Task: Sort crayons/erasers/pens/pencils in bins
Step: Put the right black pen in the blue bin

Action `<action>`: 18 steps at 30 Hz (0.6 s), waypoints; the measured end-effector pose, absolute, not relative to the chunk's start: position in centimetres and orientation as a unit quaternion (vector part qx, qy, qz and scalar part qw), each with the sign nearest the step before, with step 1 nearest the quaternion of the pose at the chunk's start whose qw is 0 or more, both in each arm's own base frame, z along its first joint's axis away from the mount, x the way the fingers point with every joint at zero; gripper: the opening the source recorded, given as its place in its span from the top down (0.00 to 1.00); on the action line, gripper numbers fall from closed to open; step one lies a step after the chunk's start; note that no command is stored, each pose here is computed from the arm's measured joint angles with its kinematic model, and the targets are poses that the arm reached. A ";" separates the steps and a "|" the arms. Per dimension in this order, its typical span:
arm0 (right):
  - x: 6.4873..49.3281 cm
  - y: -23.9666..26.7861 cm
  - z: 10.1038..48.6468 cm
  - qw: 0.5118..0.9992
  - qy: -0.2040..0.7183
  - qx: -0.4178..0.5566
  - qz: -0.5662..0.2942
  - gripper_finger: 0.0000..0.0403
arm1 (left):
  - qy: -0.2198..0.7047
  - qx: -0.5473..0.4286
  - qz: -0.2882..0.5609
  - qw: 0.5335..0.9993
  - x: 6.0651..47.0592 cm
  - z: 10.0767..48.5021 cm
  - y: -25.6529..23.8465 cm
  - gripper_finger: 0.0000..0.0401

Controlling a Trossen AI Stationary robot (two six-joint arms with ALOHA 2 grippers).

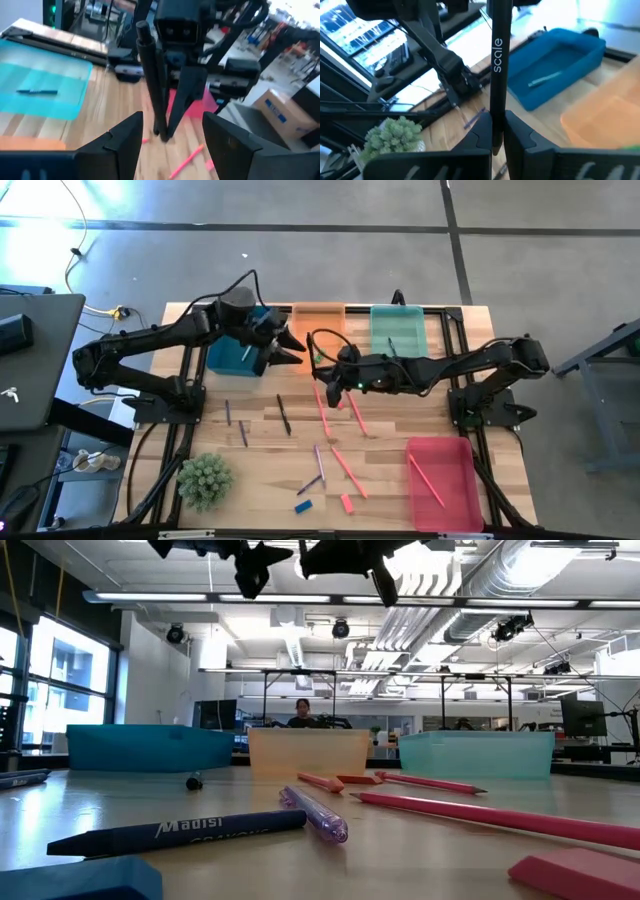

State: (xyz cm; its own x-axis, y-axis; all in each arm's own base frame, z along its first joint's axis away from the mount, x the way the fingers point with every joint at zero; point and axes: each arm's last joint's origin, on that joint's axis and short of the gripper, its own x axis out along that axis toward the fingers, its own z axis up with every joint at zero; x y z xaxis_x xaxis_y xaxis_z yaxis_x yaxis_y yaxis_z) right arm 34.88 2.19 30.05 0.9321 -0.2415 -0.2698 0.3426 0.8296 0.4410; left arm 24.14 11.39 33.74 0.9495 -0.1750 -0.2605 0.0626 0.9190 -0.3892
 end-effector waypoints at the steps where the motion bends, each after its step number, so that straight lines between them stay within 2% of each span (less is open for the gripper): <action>1: 34.9 2.0 30.2 0.953 0.093 0.246 -0.153 1.00 | 0.139 -0.195 -0.061 0.969 24.2 33.9 11.4 0.52; 6: 35.2 1.3 30.9 0.960 0.063 0.236 -0.139 1.00 | 0.112 -0.209 -0.053 0.970 24.4 34.5 11.5 0.52; 12: 35.3 1.0 31.3 0.963 0.046 0.239 -0.116 1.00 | 0.103 -0.229 -0.003 0.968 24.4 34.6 11.8 0.52; 18: 35.3 0.7 31.4 0.963 0.044 0.244 -0.110 1.00 | 0.099 -0.227 -0.005 0.969 24.5 34.7 11.7 0.52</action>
State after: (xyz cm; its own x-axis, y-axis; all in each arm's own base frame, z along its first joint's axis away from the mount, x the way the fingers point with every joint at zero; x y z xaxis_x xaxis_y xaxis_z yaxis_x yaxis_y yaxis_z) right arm 35.32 0.71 31.39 0.9719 -0.1905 -0.1383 0.2334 0.8569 0.4597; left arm 24.49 11.71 34.68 0.9803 -0.0537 -0.1899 -0.0361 0.8972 -0.4402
